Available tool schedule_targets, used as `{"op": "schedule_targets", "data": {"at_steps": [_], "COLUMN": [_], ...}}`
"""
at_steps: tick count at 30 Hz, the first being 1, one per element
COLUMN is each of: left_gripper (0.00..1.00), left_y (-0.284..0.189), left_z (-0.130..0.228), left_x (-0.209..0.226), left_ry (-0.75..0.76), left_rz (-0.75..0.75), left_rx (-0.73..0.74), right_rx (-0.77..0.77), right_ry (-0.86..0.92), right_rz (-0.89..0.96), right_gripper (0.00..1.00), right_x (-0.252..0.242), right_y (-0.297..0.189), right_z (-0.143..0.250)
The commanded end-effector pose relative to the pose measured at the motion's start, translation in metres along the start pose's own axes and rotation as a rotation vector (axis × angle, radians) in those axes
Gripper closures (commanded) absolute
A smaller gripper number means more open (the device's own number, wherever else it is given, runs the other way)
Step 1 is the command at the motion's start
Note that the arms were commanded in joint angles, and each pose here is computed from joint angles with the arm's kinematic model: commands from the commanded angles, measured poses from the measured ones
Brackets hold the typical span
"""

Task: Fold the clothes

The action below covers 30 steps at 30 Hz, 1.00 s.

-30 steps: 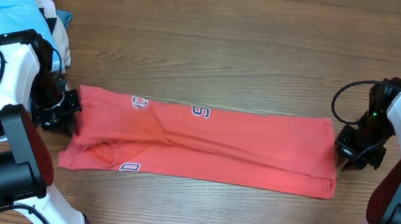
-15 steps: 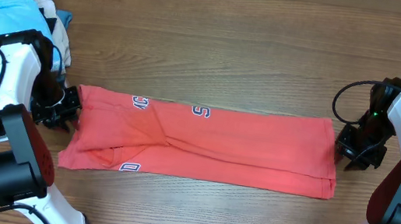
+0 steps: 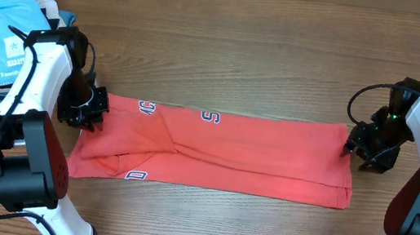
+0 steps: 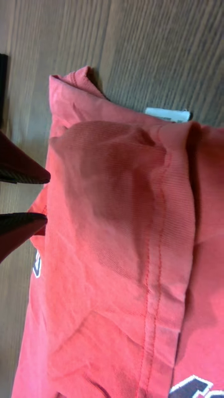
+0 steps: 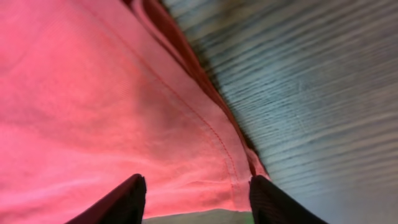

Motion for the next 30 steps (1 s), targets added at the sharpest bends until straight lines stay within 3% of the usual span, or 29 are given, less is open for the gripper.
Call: {"op": "schedule_targets", "data": {"at_steps": [1, 6, 16, 19, 22, 24, 30], "left_gripper": [0.8, 0.8, 0.78, 0.78, 0.78, 0.78, 0.79], "left_y": [-0.005, -0.005, -0.006, -0.006, -0.006, -0.006, -0.006], "left_z": [0.001, 0.0, -0.003, -0.003, -0.003, -0.004, -0.005], "left_x": [-0.001, -0.001, -0.001, -0.001, -0.001, -0.001, -0.001], "left_ry": [-0.008, -0.007, -0.007, -0.006, -0.006, -0.006, -0.006], "left_rz": [0.004, 0.004, 0.005, 0.005, 0.005, 0.005, 0.005], "left_rx": [-0.023, -0.027, -0.039, -0.041, -0.042, -0.045, -0.049], "right_rx": [-0.022, -0.031, -0.032, -0.014, 0.002, 0.003, -0.025], "right_ry": [-0.055, -0.056, -0.065, -0.075, -0.106, -0.106, -0.107], "right_rz": [-0.023, -0.027, -0.076, -0.14, -0.191, -0.2, -0.207], "right_gripper": [0.41, 0.34, 0.34, 0.48, 0.83, 0.94, 0.96], "right_x": [0.001, -0.001, 0.0, 0.01, 0.018, 0.019, 0.02], "right_y": [-0.006, 0.014, 0.053, 0.052, 0.05, 0.05, 0.049], "right_z": [0.002, 0.001, 0.006, 0.009, 0.013, 0.013, 0.006]}}
Point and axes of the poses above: each gripper's point midway between its finger pads, its own y axis out along the fingers, its own x axis along the line the jaws close on, z = x × y, the point moved 2 cm from there along -y, back along the fingers, and after that the axes turned 8 degrees about y, right-handed, at the moved point
